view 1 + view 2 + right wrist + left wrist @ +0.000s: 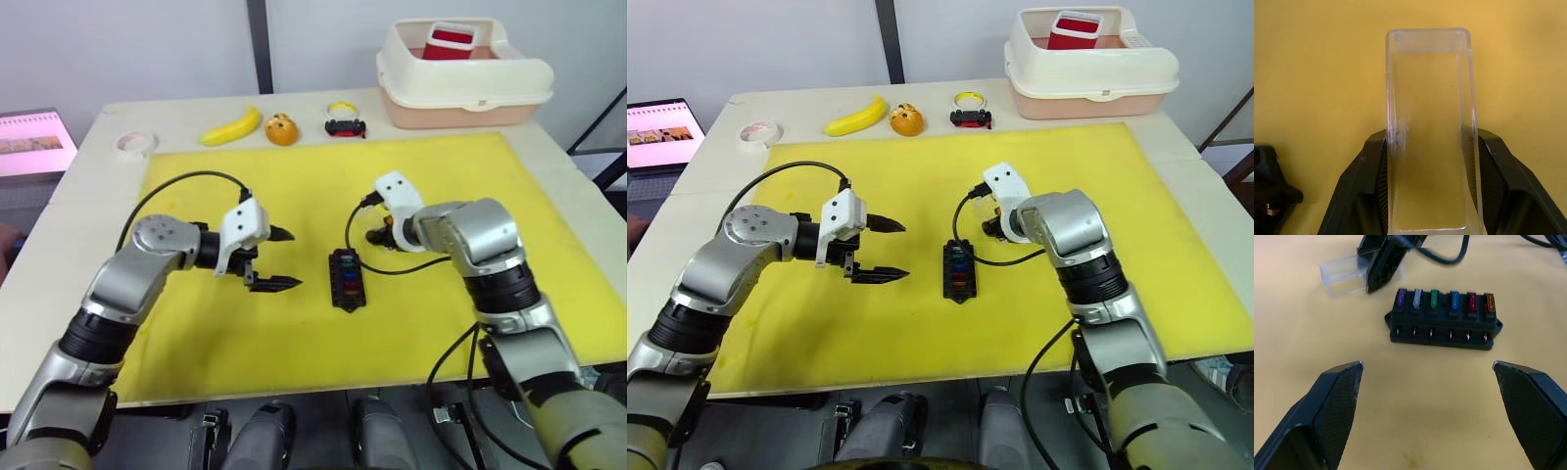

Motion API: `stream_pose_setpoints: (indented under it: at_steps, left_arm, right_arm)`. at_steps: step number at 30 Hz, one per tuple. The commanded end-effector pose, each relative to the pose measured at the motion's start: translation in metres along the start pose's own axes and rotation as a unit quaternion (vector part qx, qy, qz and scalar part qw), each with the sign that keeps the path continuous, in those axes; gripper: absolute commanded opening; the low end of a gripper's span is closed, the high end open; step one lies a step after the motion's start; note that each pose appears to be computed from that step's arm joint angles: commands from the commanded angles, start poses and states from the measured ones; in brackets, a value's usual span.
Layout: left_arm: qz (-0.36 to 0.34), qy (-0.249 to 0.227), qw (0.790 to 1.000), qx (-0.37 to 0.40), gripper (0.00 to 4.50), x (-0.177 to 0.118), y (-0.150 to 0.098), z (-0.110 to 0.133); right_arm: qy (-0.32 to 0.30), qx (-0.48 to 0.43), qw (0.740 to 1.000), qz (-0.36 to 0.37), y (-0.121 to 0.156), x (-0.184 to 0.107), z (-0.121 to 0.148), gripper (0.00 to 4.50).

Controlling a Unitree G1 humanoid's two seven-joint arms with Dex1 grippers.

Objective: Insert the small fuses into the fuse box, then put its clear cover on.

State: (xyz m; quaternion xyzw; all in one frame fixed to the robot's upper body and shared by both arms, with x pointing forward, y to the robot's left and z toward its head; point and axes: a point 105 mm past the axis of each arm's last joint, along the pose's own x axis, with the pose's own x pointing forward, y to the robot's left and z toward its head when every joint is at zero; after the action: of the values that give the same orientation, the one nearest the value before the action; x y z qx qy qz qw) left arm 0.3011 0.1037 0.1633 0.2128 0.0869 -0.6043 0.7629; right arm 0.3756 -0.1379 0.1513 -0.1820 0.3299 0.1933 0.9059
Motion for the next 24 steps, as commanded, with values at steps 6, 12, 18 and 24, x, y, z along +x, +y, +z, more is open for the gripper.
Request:
stream_pose_setpoints:
  at_steps: [6, 12, 18, 24]
  left_arm:
    - [0.029, -0.057, 0.995, -0.074, 4.50, 0.009, -0.041, 0.020]
    - [0.077, -0.055, 0.990, -0.105, 4.50, 0.021, -0.059, 0.020]
    - [0.139, -0.043, 0.981, -0.125, 4.50, 0.038, -0.066, 0.014]
    - [0.156, -0.043, 0.976, -0.144, 4.50, 0.056, -0.079, 0.015]
  right_arm:
    - [-0.048, -0.068, 0.996, 0.003, -0.028, -0.051, 0.019, 1.70]
    - [-0.057, -0.078, 0.995, 0.011, -0.028, -0.057, 0.021, 1.70]
    - [-0.077, -0.078, 0.994, 0.020, -0.022, -0.059, 0.030, 1.70]
    - [-0.087, -0.081, 0.993, 0.015, -0.023, -0.067, 0.038, 1.70]
